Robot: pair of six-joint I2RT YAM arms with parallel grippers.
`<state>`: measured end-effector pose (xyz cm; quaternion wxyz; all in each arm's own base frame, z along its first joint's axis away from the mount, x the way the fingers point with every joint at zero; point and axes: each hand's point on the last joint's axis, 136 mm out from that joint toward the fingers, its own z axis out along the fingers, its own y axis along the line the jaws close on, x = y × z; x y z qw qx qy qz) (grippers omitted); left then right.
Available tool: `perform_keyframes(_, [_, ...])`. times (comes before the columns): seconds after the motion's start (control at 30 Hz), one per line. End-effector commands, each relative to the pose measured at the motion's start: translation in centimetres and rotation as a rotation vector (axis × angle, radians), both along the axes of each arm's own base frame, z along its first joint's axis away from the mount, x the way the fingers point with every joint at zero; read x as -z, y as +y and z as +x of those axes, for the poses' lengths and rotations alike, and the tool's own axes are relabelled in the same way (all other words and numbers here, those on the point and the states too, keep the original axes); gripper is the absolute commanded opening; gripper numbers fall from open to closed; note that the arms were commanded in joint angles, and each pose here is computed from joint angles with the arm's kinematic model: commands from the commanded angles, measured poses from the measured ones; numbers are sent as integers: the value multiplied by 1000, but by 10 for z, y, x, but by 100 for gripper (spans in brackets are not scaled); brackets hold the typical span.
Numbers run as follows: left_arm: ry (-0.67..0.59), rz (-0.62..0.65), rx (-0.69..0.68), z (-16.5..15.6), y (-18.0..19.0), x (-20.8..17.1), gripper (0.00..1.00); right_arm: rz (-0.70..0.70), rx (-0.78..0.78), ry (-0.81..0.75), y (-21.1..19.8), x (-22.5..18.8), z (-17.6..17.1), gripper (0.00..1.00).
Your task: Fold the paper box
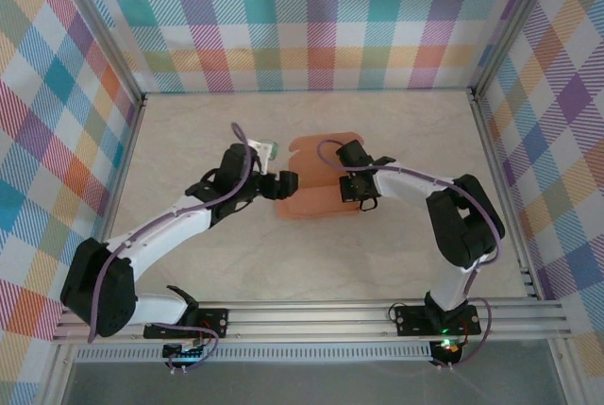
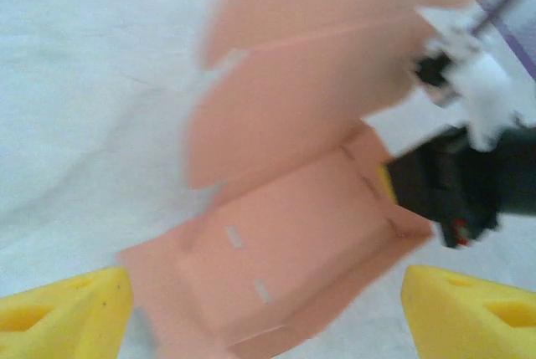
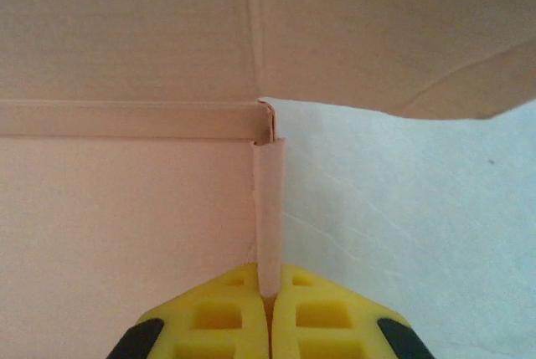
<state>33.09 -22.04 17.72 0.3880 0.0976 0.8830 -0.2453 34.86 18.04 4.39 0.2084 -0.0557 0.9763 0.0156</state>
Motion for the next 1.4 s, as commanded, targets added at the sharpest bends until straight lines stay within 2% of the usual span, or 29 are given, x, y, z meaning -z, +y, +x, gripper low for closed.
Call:
perform_keyframes(0.0, [153,-1,-244,-4,39,20,89,77,90,-15,-7,-14,0,3])
perform_keyframes(0.03, [226,-1,-328,-8,48,27,91,82,108,-21,-9,-16,1,3])
perform_keyframes(0.13, [394,-43,-442,-21,49,42,91,70,140,-33,-14,-17,3,3])
perform_keyframes(0.27, [542,-168,-585,-34,41,51,76,75,154,-34,-14,-14,4,3])
perform_keyframes(0.47, [678,-300,-641,-35,9,58,58,79,146,-27,-11,-8,6,3])
perform_keyframes(0.6, [750,-342,-618,-28,-23,65,55,90,132,-23,-6,-6,9,3])
perform_keyframes(0.73, [779,-327,-606,-21,-44,76,52,105,121,-20,-2,-5,11,3])
perform_keyframes(1.17, [825,-294,-603,-2,-64,104,41,120,108,-12,0,-4,6,4])
perform_keyframes(1.27, [810,-256,-564,3,-68,105,36,126,100,-5,1,-3,5,4])
perform_keyframes(1.37, [787,-164,-495,6,-69,105,34,122,89,-3,1,-4,3,4])
